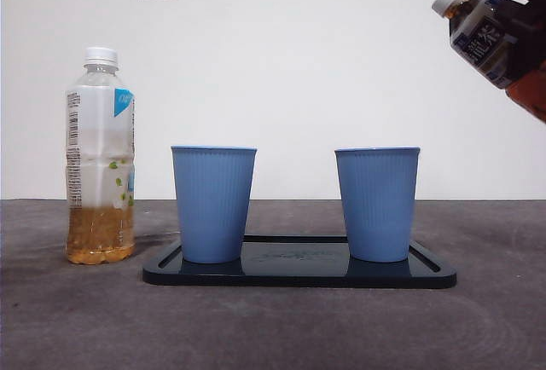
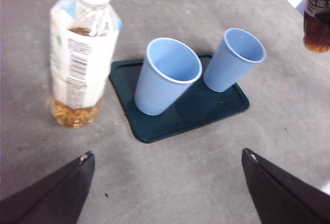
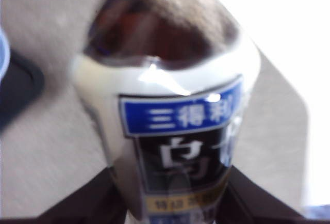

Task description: Pour the drink into the cup

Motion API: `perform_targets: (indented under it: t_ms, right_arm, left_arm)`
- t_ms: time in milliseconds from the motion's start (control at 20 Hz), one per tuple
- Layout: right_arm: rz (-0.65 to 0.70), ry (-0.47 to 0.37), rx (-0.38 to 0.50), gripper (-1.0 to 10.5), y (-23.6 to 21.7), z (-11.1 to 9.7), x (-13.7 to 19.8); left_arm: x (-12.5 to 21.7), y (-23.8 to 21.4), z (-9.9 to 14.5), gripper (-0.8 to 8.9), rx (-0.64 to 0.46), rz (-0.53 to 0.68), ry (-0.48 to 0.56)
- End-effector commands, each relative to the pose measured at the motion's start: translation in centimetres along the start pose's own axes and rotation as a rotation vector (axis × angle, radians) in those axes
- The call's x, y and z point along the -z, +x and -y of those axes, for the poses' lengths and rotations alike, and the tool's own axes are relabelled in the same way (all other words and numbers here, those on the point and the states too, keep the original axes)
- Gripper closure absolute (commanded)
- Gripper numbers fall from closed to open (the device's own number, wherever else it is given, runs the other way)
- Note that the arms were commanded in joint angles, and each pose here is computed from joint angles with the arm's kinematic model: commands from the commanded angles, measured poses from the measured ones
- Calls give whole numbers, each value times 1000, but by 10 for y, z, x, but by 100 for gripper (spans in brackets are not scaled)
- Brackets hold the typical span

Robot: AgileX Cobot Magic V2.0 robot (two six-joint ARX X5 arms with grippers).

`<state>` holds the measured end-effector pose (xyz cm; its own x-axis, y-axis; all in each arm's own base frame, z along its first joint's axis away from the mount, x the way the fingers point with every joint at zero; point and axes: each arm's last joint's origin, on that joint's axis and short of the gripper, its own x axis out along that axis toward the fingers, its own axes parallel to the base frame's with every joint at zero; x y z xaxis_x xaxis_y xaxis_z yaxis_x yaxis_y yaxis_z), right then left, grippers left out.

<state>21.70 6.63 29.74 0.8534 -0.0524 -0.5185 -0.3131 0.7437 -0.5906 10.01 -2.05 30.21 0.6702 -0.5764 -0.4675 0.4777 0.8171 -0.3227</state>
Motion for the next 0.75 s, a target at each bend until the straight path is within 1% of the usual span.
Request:
perform_targets:
  t_ms: [50,200,350,500,600,750]
  right_arm:
    - [17,-162,84,853,-9,3,-14]
    - [-28,-287,120,853,-13,-4,-16]
    - [-75,-437,169,853,-14,-12,-20]
    - [-124,-558,201,871,-12,-22,-24]
    - [-153,-619,209,871,-9,-29,-26]
    - [-188,-683,218,873,-3,-39,-29]
  left_arm:
    - [-6,-3,4,353,16,21,36]
    - [-6,-2,5,353,31,16,43]
    - [-5,-2,7,353,44,11,50]
    - [-5,-1,8,353,54,6,55]
    - [-5,-1,9,353,60,3,58]
    - [-5,-1,10,353,68,-2,62]
